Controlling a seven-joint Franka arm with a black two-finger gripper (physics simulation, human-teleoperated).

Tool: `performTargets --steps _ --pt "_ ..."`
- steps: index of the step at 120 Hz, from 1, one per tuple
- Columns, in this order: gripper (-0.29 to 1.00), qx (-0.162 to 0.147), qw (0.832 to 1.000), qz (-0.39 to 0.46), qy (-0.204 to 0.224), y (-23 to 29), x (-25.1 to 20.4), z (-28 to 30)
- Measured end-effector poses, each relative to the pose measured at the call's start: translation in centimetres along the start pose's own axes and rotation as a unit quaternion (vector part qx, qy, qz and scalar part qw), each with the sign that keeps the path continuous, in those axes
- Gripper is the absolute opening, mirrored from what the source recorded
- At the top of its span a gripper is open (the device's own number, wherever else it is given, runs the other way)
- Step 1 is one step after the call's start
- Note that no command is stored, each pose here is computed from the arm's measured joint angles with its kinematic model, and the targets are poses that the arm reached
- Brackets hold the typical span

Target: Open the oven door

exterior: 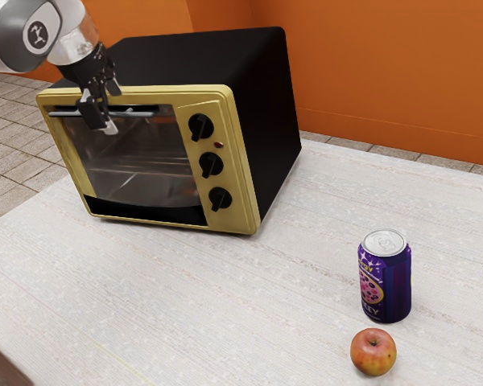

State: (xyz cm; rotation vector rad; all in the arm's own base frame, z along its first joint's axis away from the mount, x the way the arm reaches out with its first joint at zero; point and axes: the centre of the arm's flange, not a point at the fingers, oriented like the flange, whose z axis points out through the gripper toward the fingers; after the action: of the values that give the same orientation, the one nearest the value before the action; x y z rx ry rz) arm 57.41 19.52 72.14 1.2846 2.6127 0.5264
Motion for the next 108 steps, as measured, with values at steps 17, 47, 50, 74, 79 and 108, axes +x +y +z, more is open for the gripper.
performTargets --steps 17,47,50,74,79,108 --pt "0.7 -0.001 1.0 0.016 0.001 0.2 0.1 0.3" --pt "0.7 0.005 1.0 0.023 0.009 1.5 2.7 2.5" --pt "0.7 0.005 1.0 0.024 0.009 1.6 2.9 2.7" --pt "0.7 0.002 1.0 0.027 0.002 2.4 5.2 3.2" --pt "0.7 0.003 1.0 0.028 0.001 2.5 5.6 3.4" --pt "0.7 0.004 0.999 0.046 -0.003 2.8 6.0 4.0"
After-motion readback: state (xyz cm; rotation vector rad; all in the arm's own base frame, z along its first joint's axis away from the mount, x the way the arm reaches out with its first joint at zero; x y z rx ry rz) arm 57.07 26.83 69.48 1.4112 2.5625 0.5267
